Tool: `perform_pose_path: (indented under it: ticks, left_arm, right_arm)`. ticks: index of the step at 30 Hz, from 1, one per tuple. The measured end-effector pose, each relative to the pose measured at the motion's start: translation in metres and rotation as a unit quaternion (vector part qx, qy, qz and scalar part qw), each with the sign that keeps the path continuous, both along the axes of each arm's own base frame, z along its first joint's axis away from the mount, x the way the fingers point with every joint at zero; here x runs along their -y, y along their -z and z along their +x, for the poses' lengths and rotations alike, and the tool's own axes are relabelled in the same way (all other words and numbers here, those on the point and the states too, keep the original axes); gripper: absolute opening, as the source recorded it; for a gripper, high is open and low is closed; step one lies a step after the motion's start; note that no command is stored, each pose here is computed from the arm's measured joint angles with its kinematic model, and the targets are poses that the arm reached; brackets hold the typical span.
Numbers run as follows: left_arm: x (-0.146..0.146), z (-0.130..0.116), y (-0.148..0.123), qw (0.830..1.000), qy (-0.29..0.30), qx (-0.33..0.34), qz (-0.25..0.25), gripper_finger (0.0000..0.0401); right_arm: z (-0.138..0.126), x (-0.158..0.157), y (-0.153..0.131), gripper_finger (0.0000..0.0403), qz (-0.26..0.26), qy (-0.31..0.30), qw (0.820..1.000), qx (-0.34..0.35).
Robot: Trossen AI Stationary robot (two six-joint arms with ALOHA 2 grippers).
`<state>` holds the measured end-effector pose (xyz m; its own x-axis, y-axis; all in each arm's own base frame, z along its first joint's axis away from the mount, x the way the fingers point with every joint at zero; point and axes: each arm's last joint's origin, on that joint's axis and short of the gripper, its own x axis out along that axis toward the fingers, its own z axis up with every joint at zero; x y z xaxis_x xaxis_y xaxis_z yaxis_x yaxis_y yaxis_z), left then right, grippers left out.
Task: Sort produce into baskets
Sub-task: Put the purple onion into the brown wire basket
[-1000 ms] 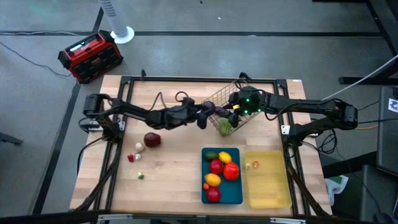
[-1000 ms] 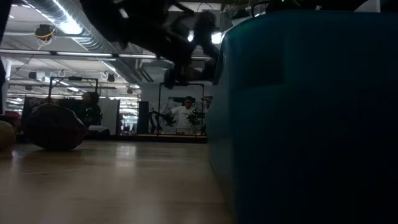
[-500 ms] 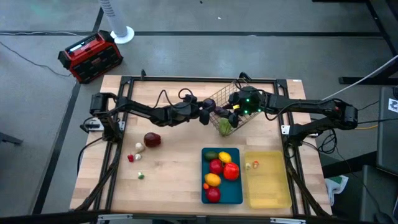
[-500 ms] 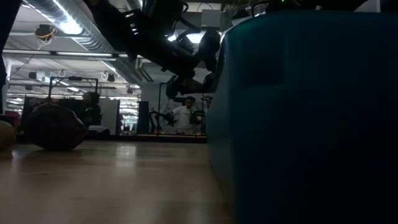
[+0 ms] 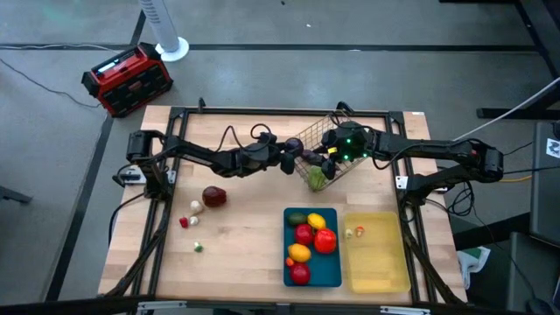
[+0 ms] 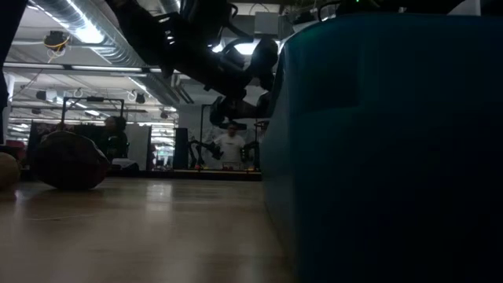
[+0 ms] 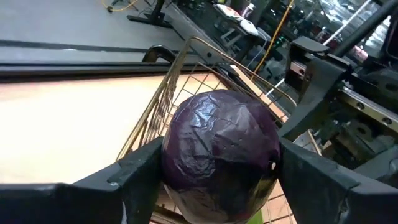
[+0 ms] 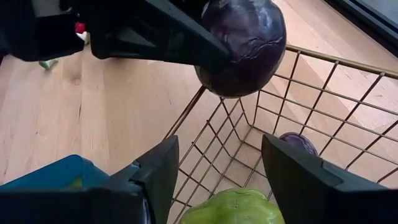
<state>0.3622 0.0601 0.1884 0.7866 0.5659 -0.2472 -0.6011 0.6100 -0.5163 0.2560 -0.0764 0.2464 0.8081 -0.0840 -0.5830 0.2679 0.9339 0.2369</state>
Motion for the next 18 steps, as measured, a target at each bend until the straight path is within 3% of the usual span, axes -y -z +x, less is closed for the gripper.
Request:
perform_pose_path:
  ticks: [6,18]
  left_arm:
    - [0.0021,0.0012,0.0003,0.999,0.038,-0.004,-0.003,0.0285]
    - [0.0026,0.0014,0.0003,0.999,0.051,-0.011,0.006,0.0352]
  right_arm:
    - [0.0000,0.0000,0.0000,0.0227,0.000,0.000,1.000,0.000]
    - [-0.0001,0.0000,-0.0001,0.0227,0.001,0.000,1.000,0.000]
